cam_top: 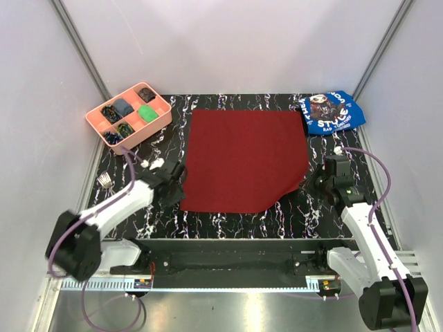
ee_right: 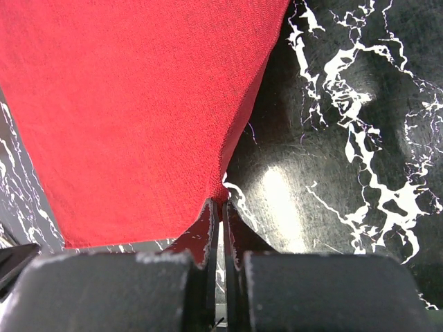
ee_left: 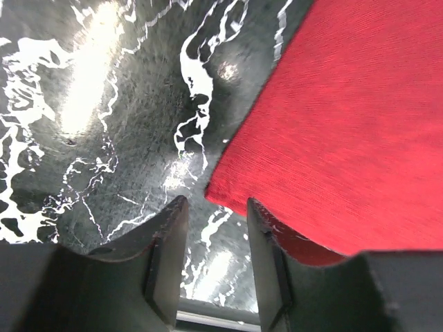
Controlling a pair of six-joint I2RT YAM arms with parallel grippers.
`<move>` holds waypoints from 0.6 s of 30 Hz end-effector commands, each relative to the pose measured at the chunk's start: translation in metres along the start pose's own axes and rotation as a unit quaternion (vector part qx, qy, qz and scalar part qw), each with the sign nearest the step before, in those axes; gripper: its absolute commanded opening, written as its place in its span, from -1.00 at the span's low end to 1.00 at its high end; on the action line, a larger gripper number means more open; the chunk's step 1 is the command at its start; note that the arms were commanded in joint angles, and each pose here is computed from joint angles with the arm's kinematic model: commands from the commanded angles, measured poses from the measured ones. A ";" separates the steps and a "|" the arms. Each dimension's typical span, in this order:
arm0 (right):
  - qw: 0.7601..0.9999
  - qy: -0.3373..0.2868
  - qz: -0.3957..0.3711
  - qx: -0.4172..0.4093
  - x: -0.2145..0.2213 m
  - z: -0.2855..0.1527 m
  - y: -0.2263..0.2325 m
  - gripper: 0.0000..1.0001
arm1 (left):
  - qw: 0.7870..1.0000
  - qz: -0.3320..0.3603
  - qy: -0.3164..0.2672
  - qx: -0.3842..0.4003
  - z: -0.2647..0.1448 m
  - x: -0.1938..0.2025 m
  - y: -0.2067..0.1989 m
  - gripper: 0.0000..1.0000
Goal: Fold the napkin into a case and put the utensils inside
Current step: Pick up the flattened napkin from the center of the board.
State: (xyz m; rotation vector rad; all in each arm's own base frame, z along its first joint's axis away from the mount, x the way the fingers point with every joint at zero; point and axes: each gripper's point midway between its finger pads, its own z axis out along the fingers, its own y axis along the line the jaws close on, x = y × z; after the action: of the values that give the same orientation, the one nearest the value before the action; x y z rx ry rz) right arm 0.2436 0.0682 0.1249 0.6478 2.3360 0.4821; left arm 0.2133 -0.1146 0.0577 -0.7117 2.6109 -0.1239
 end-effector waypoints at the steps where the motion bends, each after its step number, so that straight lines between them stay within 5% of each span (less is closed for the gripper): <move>1: 1.000 -0.007 -0.009 -0.002 -0.007 0.001 0.004 -1.00 | 0.999 0.018 0.022 -0.023 0.010 0.001 -0.018 -0.20; 18: 1.000 -0.006 -0.019 -0.004 -0.007 0.003 0.003 -1.00 | 0.993 -0.045 0.054 -0.094 0.040 0.036 -0.003 -0.07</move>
State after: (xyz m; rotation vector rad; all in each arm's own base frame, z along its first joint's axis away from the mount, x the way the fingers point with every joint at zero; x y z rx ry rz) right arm 0.2438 0.0675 0.1181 0.6319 2.3661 0.4638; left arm 0.2073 -0.1351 0.0191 -0.8440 2.7193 0.0249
